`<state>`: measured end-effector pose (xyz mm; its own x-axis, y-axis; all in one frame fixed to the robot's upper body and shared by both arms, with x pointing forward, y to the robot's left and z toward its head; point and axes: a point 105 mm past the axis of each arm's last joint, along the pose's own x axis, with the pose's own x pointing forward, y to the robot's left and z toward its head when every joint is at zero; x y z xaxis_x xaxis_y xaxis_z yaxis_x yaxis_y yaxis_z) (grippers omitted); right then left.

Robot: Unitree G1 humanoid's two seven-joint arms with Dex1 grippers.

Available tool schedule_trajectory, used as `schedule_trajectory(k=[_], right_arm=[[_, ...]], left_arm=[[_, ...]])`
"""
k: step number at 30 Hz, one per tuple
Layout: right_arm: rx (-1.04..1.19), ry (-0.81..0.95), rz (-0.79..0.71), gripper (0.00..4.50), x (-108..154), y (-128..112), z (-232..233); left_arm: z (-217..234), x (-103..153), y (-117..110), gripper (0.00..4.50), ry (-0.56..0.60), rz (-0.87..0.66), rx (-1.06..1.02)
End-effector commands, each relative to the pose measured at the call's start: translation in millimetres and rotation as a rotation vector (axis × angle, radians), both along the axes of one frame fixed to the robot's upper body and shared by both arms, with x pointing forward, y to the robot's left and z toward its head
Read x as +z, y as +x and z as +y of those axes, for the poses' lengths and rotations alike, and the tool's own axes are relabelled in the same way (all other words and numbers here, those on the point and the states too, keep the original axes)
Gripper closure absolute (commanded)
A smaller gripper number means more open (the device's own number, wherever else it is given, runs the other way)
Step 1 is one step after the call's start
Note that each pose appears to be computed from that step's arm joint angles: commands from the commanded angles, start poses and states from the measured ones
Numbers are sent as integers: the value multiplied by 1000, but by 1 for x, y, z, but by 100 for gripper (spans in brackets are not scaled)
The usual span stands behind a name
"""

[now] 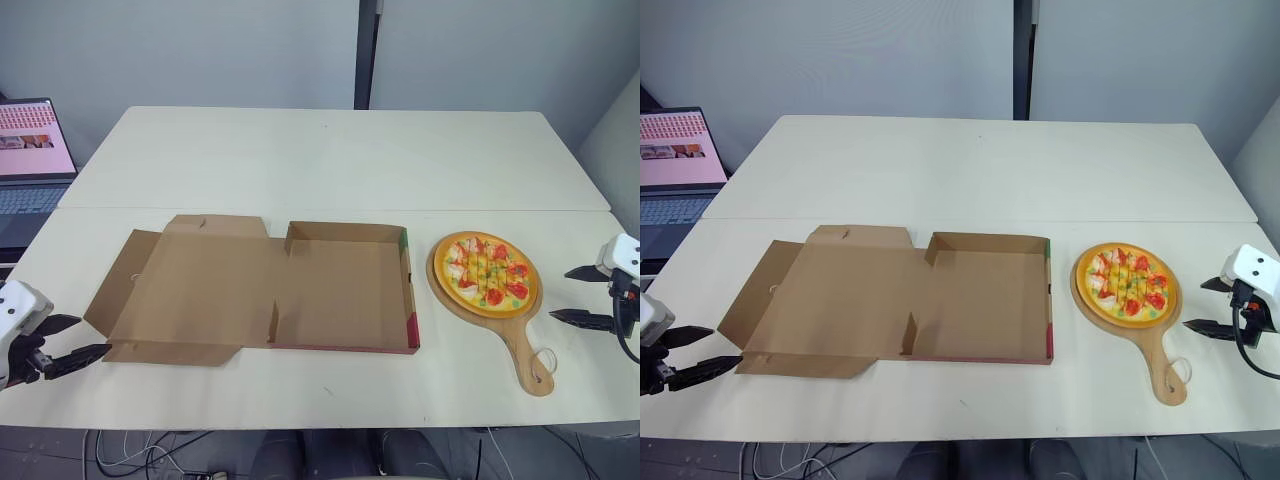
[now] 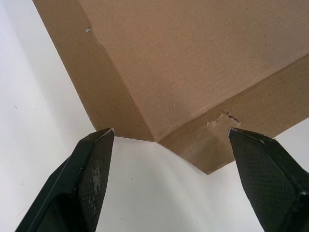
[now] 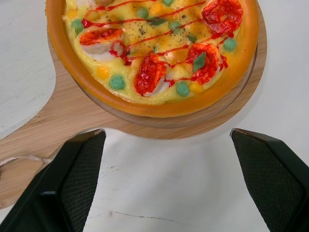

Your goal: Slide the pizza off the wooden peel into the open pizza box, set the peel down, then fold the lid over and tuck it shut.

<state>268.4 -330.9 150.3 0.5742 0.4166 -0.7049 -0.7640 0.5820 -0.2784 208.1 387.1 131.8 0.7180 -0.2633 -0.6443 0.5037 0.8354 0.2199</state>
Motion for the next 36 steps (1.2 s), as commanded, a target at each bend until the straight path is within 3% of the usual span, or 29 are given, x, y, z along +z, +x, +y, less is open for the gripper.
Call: schedule_trajectory(k=[1,5,13,16,24,30,36], right_arm=[[9,-2,-37,5,11,4,2],[4,1,-42,5,11,5,1],[-34,23,-72,5,15,12,-1],[-37,31,-64,0,14,11,-2],[-50,33,-83,0,16,11,-4],[-52,64,-111,0,22,5,2],[-37,155,-78,0,22,-25,36]], left_arm=[[-1,9,1,59,13,-43,-5],[-2,8,-1,59,25,-57,-12],[-4,12,-2,59,-76,-45,2],[-5,15,-3,5,-105,-49,3],[-14,12,-5,2,-115,-67,-18],[-82,24,14,2,-173,-138,-224],[-179,47,28,2,-258,-182,-583]])
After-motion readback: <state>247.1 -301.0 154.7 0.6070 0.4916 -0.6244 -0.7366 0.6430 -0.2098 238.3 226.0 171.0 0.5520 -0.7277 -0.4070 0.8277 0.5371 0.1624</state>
